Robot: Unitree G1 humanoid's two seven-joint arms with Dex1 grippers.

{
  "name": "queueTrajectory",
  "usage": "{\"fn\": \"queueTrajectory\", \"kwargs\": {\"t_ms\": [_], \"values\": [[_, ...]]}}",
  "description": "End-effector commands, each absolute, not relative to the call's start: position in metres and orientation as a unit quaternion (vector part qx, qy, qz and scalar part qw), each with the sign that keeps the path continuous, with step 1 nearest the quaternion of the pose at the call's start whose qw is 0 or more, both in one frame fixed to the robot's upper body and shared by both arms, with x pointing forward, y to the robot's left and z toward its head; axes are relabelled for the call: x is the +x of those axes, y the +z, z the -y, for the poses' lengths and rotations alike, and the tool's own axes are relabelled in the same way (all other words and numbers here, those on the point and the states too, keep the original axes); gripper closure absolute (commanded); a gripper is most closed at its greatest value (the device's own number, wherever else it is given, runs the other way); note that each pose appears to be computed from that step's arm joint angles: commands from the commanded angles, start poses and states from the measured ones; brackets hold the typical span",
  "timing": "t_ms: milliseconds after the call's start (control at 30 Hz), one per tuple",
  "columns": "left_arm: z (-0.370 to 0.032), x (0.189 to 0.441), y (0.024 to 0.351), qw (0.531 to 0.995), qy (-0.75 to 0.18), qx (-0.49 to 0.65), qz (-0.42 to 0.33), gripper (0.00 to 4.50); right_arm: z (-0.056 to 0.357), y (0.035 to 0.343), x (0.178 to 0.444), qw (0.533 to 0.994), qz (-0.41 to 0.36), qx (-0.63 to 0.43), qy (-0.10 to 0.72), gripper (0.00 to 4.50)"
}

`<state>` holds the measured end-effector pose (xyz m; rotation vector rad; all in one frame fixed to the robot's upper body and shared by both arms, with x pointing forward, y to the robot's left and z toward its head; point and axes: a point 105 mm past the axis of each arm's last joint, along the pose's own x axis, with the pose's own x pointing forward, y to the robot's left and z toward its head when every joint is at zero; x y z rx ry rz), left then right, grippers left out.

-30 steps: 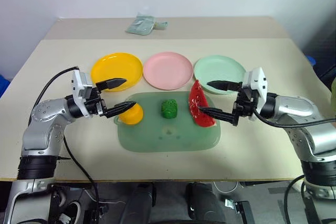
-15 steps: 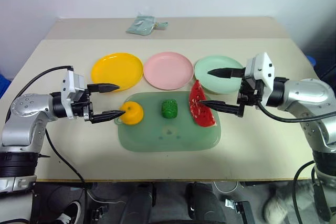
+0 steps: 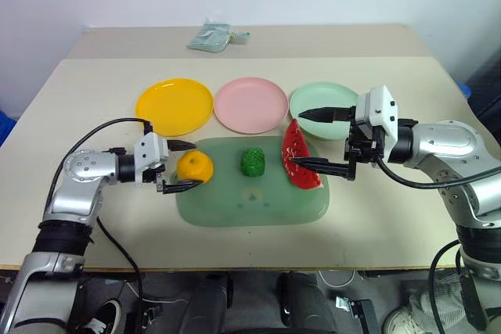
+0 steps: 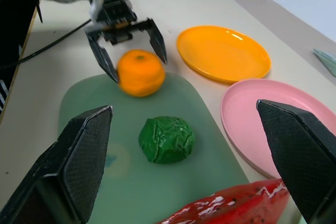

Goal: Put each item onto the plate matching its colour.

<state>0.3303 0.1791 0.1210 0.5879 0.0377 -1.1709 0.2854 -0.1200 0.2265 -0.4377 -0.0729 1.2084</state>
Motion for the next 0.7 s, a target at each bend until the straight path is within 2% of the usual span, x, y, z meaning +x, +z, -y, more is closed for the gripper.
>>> {"fn": "queueTrajectory", "kwargs": {"t_ms": [33, 167, 367, 433, 500, 567, 633, 700], "values": [[-0.179, 0.330, 0.101, 0.782, -0.551, 0.287, -0.050, 0.00, 0.121, 0.242, 0.282, 0.801, 0.062, -0.219, 0.553, 0.01], [-0.176, 0.330, 0.105, 0.792, -0.554, 0.256, -0.029, 0.99, 0.120, 0.245, 0.282, 0.804, 0.065, -0.221, 0.549, 0.00], [-0.180, 0.335, 0.114, 0.806, -0.537, 0.248, -0.018, 1.01, 0.113, 0.249, 0.282, 0.804, 0.070, -0.219, 0.549, 0.00], [-0.181, 0.347, 0.136, 0.845, -0.499, 0.193, 0.014, 1.01, 0.109, 0.255, 0.282, 0.804, 0.077, -0.218, 0.548, 0.00], [-0.194, 0.377, 0.173, 0.901, -0.398, 0.153, 0.075, 1.01, 0.105, 0.265, 0.286, 0.806, 0.099, -0.221, 0.540, 0.00], [-0.204, 0.394, 0.191, 0.930, -0.332, 0.128, 0.095, 1.01, 0.102, 0.270, 0.290, 0.807, 0.111, -0.226, 0.534, 0.00], [-0.214, 0.412, 0.200, 0.949, -0.261, 0.143, 0.104, 1.01, 0.098, 0.279, 0.303, 0.825, 0.142, -0.235, 0.494, 0.00], [-0.217, 0.435, 0.216, 0.970, -0.185, 0.099, 0.123, 1.01, 0.095, 0.274, 0.326, 0.851, 0.148, -0.235, 0.446, 0.00]]}}
